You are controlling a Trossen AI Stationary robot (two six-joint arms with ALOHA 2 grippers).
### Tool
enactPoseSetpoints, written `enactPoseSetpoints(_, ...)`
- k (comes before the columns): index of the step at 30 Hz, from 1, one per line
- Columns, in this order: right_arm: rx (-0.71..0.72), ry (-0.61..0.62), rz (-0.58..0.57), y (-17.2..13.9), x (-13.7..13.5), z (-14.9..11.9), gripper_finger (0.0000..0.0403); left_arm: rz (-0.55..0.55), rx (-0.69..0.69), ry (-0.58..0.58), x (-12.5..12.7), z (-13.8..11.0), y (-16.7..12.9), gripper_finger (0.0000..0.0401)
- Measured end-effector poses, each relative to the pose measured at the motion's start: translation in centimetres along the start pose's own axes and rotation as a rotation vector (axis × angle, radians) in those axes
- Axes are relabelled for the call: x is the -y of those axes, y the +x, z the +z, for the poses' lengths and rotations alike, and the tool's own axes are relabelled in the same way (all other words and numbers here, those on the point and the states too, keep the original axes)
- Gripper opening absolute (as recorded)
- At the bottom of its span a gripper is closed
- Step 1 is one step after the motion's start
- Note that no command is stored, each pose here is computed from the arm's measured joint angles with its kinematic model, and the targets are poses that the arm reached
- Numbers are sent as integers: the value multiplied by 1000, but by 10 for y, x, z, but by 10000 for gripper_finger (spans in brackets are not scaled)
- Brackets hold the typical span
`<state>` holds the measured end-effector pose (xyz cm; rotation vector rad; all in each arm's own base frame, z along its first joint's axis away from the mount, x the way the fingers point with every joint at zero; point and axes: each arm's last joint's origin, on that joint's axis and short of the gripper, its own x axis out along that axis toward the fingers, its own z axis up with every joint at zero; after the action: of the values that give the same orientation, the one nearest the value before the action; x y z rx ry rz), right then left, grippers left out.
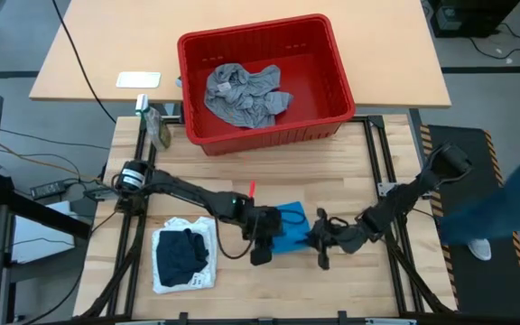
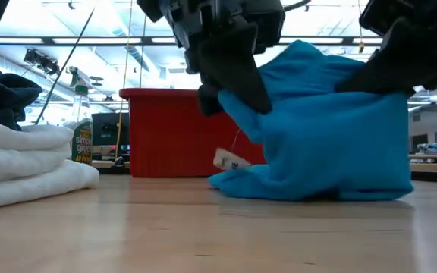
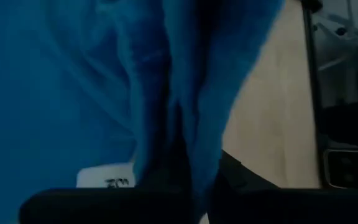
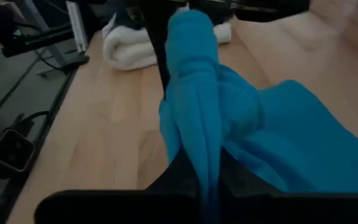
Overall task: Fold laundry
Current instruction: Fold the light blue shorts
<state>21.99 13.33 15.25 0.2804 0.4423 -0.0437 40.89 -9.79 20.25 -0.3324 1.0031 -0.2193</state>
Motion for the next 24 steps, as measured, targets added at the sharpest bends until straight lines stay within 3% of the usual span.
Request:
enactPoseSetpoints(3,15,-29,-16,5,-6,4,13,-14,-2,-6,2,4,-6,31)
enactPoseSetpoints(9,108,-73,-153,12,6,25,13,10,17,-4,-9,29,-31,21)
enactPoseSetpoints(13,110,-40,-112,10,10,31,13,3,8,18,-10,33,-37,11)
enactPoseSetpoints(18,4,214,23,8,10,22,13,-21,-45,-2,-9,21,-23,11)
enactPoseSetpoints(24,-99,518,-88,16,19,4,14,11,-72,-91,-26,15,0,13)
